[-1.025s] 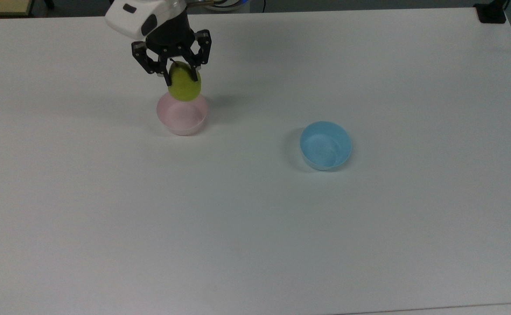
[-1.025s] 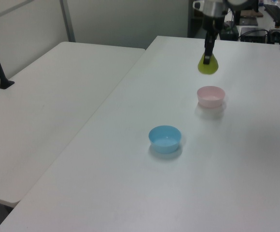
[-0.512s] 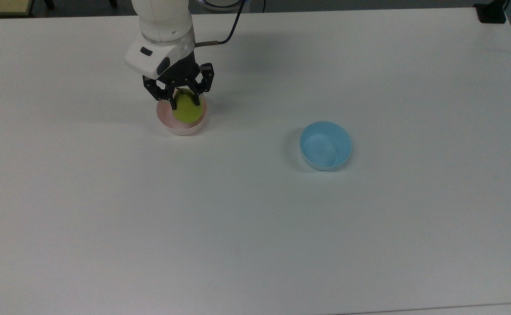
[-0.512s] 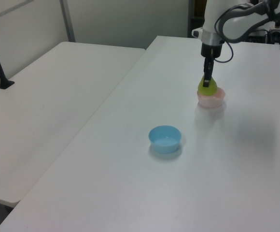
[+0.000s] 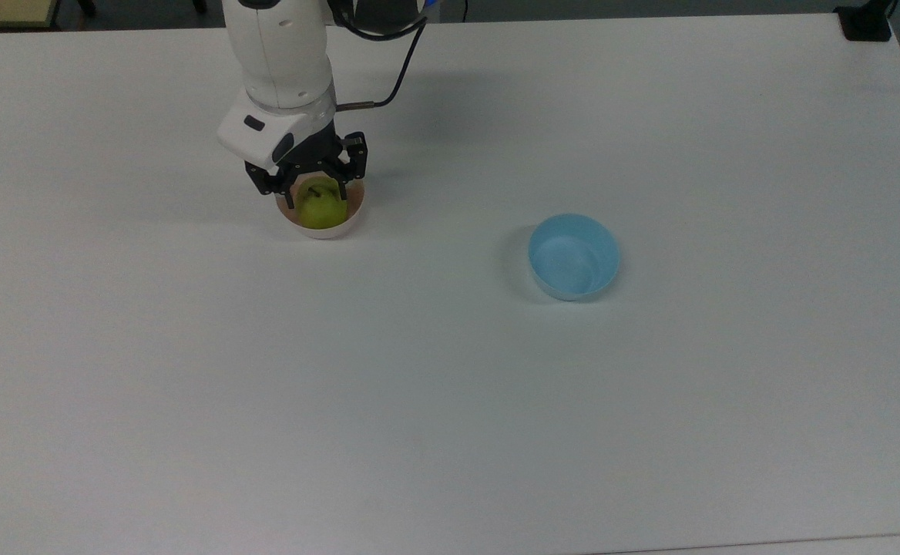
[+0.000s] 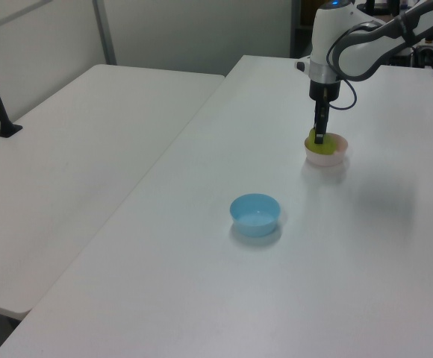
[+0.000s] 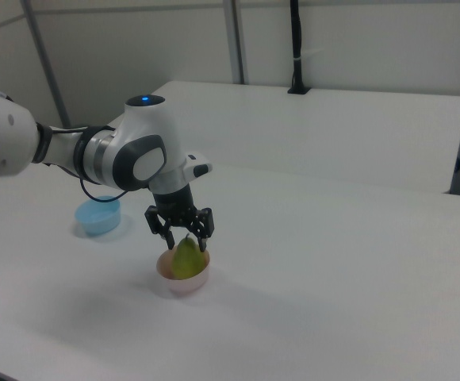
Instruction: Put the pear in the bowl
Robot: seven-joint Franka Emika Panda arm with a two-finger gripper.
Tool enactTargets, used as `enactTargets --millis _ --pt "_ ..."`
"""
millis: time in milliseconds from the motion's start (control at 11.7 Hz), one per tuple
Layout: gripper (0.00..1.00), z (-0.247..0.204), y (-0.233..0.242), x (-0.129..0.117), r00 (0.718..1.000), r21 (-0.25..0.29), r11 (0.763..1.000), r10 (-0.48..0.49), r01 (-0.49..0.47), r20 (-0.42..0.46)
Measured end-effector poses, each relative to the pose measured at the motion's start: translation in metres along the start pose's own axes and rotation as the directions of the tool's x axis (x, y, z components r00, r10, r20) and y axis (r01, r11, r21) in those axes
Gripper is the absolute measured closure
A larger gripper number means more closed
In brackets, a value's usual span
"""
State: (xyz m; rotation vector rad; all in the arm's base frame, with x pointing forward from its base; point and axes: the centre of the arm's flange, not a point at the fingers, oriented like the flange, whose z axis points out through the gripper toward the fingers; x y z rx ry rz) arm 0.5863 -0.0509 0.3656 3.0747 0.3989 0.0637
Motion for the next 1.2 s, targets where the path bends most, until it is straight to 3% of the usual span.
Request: enactTargets --millis 171,342,598,769,854,1025,1196 --pt "0.00 -0.002 0.003 0.000 1.000 -0.001 1.000 0.005 -0.005 -0.001" --pt "0.00 -0.027 0.006 0.005 1.000 0.005 1.000 0.007 -0.007 0.018" --pt "0.00 -0.127 0.014 0.017 0.999 0.014 1.000 0.014 -0.015 0.052" --pt "0.00 -0.183 0.013 0.011 0.999 0.021 0.999 0.024 -0.025 0.049" --pt "0.00 -0.205 0.009 0.009 0.998 0.048 0.997 0.062 -0.063 0.026" --pt "0.00 -0.227 0.000 0.007 0.991 0.095 0.987 0.134 -0.132 -0.013" --pt "0.00 -0.228 -0.004 0.007 0.990 0.106 0.984 0.142 -0.140 -0.017"
